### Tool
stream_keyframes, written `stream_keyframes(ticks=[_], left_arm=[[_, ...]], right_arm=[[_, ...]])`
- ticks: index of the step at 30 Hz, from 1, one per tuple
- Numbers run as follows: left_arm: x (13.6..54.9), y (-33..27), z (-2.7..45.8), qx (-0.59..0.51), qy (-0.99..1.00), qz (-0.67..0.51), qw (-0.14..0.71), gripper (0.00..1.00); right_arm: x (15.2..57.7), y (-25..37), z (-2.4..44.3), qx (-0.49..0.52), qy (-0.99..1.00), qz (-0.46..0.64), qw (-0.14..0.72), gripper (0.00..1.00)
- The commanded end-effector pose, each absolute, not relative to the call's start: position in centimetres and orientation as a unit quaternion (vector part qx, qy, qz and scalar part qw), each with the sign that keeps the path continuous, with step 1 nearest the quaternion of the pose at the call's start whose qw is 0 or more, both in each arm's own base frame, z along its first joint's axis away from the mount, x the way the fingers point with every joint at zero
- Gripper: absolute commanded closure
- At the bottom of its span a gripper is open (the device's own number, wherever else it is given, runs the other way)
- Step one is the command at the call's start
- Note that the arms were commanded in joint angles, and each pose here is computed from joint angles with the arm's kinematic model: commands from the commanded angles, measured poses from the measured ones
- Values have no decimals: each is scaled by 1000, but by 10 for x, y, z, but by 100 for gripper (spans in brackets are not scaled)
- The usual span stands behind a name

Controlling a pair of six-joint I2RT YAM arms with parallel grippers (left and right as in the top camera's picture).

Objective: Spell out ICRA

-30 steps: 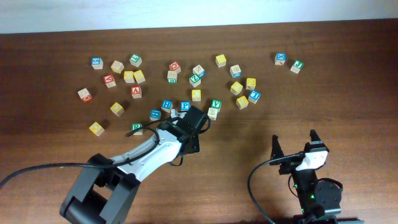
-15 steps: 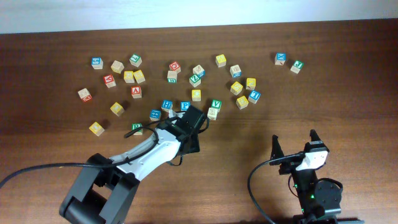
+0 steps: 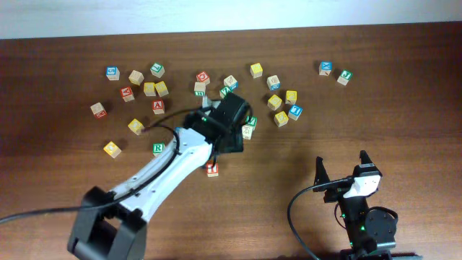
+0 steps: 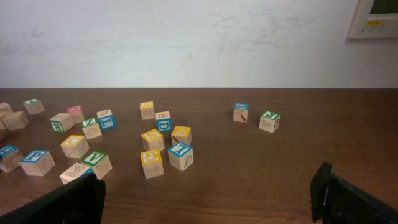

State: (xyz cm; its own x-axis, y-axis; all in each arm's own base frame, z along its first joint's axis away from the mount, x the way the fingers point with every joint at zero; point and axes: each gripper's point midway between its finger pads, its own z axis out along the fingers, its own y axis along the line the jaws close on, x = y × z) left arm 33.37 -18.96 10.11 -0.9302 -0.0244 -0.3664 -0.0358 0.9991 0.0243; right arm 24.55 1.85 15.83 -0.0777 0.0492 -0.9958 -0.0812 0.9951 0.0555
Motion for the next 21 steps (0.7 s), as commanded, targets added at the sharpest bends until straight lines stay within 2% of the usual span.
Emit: stream_keyframes(ticks=[1, 3, 7, 13, 21], left_arm=[[353, -187, 180, -33, 963, -13, 268, 1], [354, -176, 215, -50, 952, -33, 299, 1], [350, -127, 252, -105, 938, -35, 329, 1], [350, -52, 246, -198, 934, -9, 296, 1], [340, 0, 230, -260, 930, 32, 259, 1]], right_arm=[[245, 16, 156, -6, 734, 46, 678, 2], [245, 16, 156, -6, 734, 46, 678, 2], [245, 16, 156, -6, 734, 46, 678, 2], [245, 16, 156, -6, 734, 46, 678, 2], [245, 16, 156, -6, 734, 46, 678, 2]])
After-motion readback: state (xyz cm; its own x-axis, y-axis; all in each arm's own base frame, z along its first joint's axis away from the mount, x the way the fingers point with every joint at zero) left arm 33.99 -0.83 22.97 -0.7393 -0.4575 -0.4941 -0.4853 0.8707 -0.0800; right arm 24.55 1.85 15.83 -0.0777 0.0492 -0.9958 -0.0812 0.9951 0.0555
